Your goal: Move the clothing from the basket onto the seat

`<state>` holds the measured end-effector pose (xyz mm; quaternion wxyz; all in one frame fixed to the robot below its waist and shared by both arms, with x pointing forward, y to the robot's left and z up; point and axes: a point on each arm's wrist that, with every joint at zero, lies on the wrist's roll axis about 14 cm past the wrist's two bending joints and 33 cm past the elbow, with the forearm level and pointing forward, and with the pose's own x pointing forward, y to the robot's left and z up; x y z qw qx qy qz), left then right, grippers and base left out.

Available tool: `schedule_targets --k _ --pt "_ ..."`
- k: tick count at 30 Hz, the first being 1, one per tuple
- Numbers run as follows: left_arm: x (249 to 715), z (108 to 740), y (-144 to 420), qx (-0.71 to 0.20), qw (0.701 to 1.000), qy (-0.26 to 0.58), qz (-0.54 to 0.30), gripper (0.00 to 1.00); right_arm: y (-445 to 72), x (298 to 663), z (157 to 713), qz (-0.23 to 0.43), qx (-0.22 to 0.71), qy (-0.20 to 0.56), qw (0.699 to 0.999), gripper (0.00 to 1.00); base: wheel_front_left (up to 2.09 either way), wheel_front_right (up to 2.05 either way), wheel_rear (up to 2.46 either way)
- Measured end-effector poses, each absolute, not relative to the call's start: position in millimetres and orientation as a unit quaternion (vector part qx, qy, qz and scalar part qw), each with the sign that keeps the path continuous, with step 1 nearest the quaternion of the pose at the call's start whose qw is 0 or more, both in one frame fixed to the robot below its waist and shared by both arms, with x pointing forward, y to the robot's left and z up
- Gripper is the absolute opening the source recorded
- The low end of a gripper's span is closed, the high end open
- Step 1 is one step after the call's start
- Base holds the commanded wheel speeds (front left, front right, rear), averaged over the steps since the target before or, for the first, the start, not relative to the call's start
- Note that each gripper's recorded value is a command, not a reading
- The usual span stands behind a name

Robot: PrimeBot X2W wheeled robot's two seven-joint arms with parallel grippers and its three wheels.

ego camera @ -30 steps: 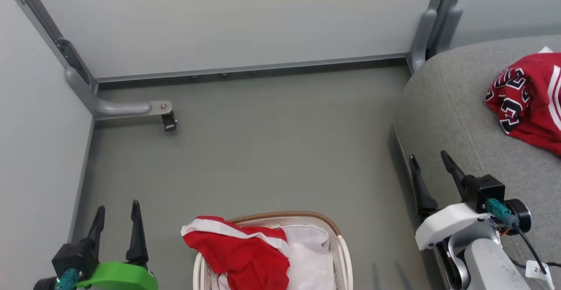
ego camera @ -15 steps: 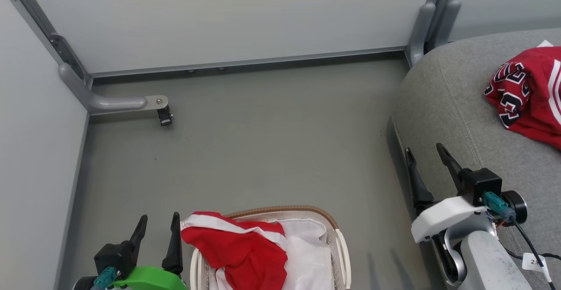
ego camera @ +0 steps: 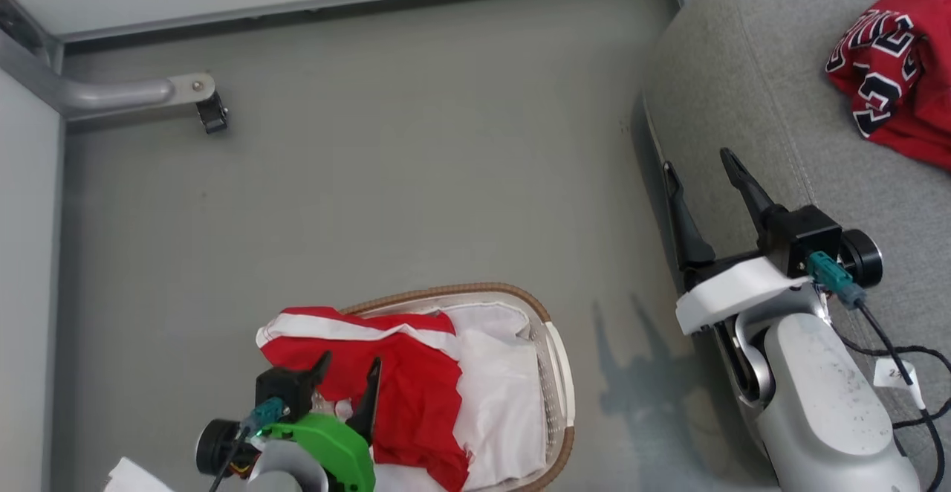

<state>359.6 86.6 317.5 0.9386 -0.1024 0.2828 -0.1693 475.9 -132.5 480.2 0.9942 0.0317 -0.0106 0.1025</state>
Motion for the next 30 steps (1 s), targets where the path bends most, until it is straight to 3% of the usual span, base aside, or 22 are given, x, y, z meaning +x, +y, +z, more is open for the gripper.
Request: schedule_targets --k 14,21,30 --pt "348.6 219.5 45.9 -0.058 0.86 0.439 -0.255 1.0 -145.9 509.1 435.4 0.093 0.032 0.02 0.995 1.0 0.0 0.0 0.0" --pt "328.1 175.5 35.7 -0.011 0.802 0.508 -0.313 1.0 -166.3 510.5 405.3 0.068 0.031 0.049 0.996 1.0 0.0 0.0 0.0" --pt "320.6 136.2 23.2 0.017 0.76 0.546 -0.353 1.0 -196.7 503.5 375.9 0.031 0.024 0.082 0.996 1.0 0.0 0.0 0.0"
